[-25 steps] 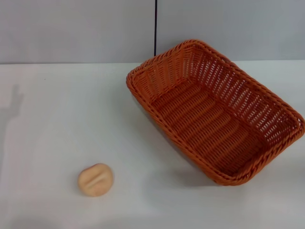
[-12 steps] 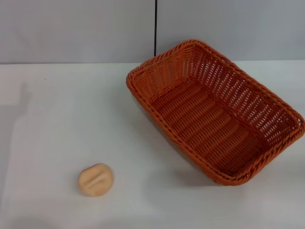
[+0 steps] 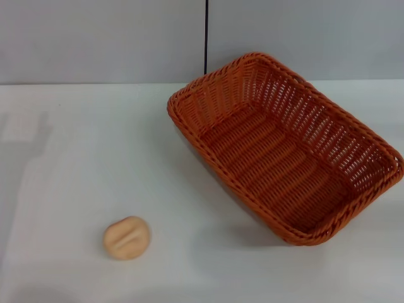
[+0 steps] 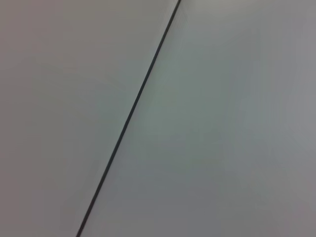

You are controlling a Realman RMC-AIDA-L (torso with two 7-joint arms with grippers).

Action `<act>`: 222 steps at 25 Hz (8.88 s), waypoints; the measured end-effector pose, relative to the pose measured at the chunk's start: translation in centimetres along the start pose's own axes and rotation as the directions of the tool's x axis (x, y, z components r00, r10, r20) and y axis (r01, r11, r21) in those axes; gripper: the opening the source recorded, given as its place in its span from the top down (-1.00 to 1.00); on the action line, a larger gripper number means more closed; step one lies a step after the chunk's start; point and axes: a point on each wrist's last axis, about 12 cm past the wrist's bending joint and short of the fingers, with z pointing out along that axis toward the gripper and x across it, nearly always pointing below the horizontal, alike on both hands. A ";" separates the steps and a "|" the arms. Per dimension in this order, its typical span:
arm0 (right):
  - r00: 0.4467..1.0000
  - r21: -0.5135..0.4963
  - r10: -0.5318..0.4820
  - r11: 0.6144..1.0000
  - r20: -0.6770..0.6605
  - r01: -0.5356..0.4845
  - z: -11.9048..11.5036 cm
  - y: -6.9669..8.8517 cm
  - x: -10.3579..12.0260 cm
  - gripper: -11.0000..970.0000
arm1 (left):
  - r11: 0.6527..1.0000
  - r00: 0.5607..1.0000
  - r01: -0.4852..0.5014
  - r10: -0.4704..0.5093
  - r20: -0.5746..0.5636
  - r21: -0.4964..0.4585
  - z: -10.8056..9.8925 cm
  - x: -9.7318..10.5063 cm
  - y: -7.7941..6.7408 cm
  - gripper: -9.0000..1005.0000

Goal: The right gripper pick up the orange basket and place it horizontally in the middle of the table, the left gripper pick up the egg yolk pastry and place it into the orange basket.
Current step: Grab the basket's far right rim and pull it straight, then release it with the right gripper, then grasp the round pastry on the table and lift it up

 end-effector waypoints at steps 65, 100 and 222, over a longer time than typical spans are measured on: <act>0.091 -0.286 -0.273 0.941 -0.958 -0.182 16.5 9.5 2.7 -0.35 | 0.998 0.994 0.051 -0.054 -0.094 -0.040 -0.5 1.2 0.1 -0.68; 0.265 -0.372 -0.284 0.843 -0.921 -0.388 15.4 10.2 -1.1 0.63 | 0.996 0.992 0.078 -0.081 -0.100 -0.034 -0.1 1.3 0.0 -0.68; 0.995 -0.180 -0.080 0.981 -0.061 0.068 2.7 2.9 2.1 -0.03 | 0.837 0.914 0.176 0.057 -0.403 0.518 0.2 -3.6 2.3 -0.68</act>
